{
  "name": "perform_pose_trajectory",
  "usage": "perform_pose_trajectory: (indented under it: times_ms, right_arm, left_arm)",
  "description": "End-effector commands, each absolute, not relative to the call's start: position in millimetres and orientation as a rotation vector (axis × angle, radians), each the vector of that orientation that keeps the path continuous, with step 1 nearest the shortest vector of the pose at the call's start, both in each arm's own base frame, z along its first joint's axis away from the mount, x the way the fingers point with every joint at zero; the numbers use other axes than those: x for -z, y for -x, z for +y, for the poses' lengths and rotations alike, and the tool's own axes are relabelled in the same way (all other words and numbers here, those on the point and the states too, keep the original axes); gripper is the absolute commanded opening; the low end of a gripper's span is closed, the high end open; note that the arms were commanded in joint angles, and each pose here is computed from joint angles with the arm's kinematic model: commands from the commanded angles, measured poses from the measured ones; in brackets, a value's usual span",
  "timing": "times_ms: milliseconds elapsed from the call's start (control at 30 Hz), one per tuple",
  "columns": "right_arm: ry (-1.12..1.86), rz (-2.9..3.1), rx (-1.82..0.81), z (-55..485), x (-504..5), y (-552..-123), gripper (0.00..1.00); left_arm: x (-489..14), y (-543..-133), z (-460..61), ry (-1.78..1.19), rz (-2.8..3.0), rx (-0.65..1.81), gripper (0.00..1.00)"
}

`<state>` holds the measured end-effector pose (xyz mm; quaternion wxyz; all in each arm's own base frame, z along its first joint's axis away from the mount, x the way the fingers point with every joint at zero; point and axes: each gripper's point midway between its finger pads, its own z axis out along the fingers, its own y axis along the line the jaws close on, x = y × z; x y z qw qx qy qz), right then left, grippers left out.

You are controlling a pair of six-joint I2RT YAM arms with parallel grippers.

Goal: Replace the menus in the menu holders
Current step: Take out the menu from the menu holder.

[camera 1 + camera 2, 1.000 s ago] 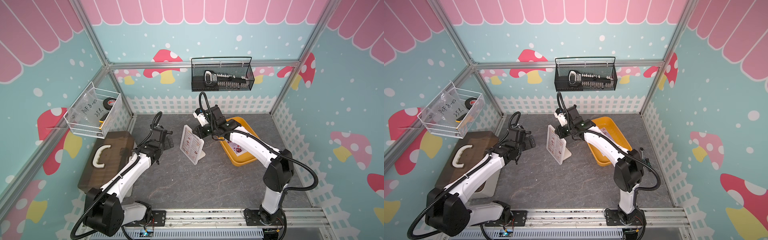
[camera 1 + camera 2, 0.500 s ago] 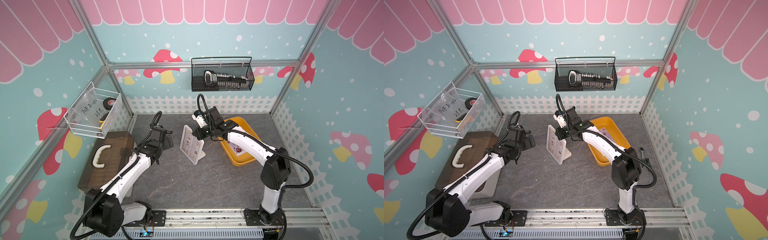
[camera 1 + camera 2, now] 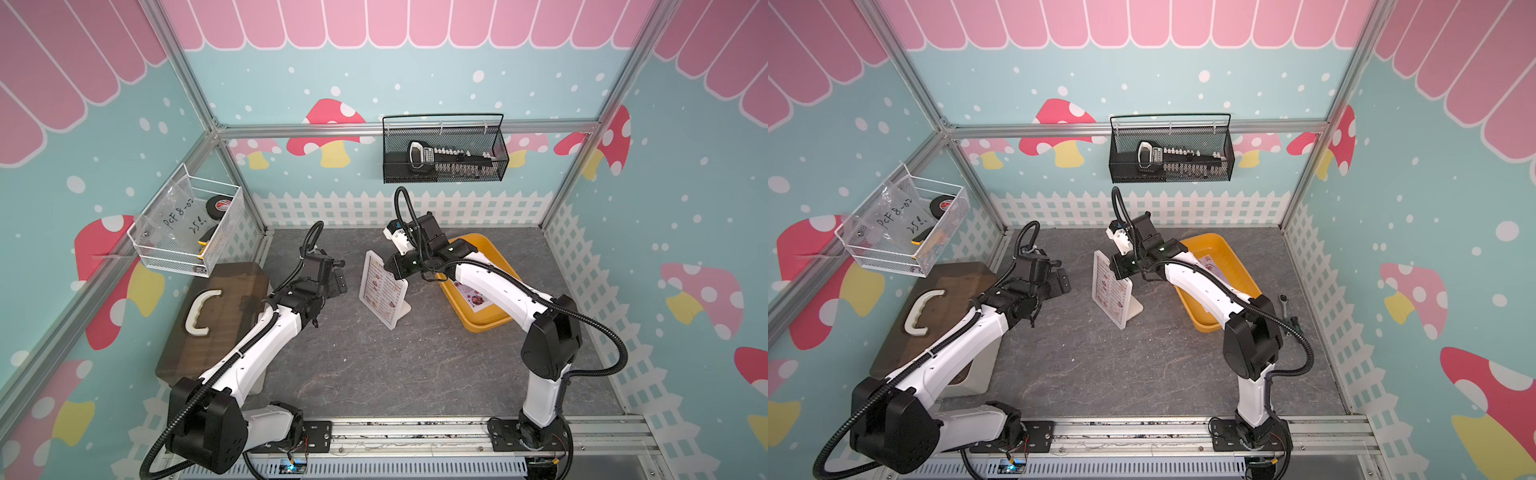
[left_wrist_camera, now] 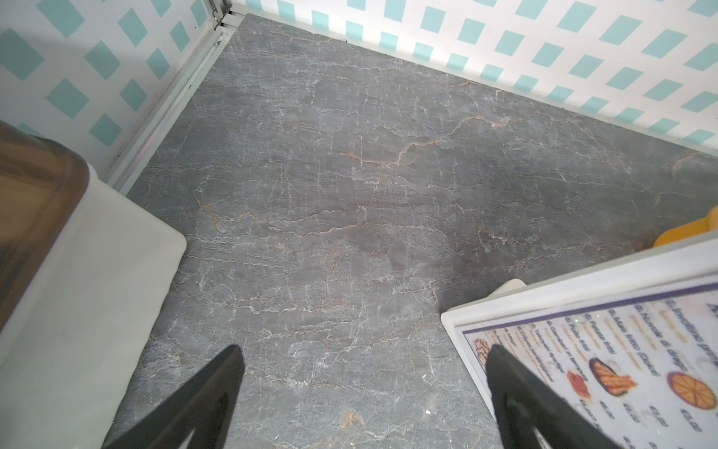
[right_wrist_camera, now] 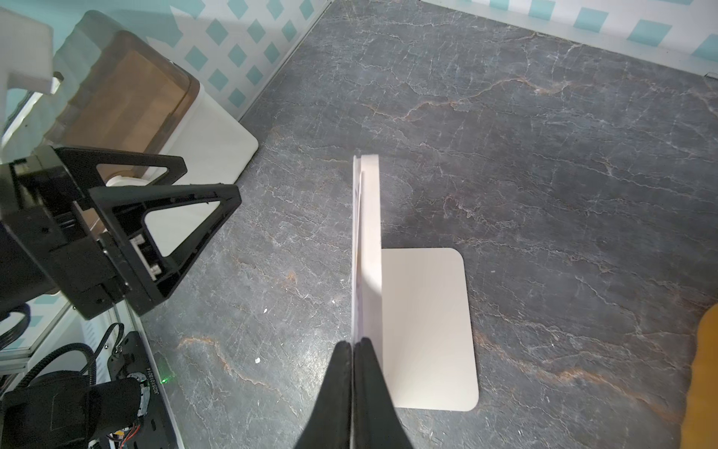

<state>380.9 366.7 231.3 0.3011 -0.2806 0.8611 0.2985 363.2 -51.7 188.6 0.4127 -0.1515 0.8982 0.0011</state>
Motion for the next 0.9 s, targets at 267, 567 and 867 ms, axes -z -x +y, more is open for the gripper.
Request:
perform_pose_trajectory:
  times_ms: [267,567,867]
  right_arm:
    - [0.725,2.219,-0.837,366,-263,-382,0.04]
    - [0.722,2.216,-0.863,365,-263,-383,0.09]
    - [0.722,2.213,-0.877,366,-264,-382,0.04]
  left_arm:
    - [-202,-363,-47,0.384,2.233,-0.024,0.98]
    - [-202,-364,-47,0.385,2.234,-0.023,0.98]
    - [-203,-363,-46,0.388,2.231,-0.027,0.98]
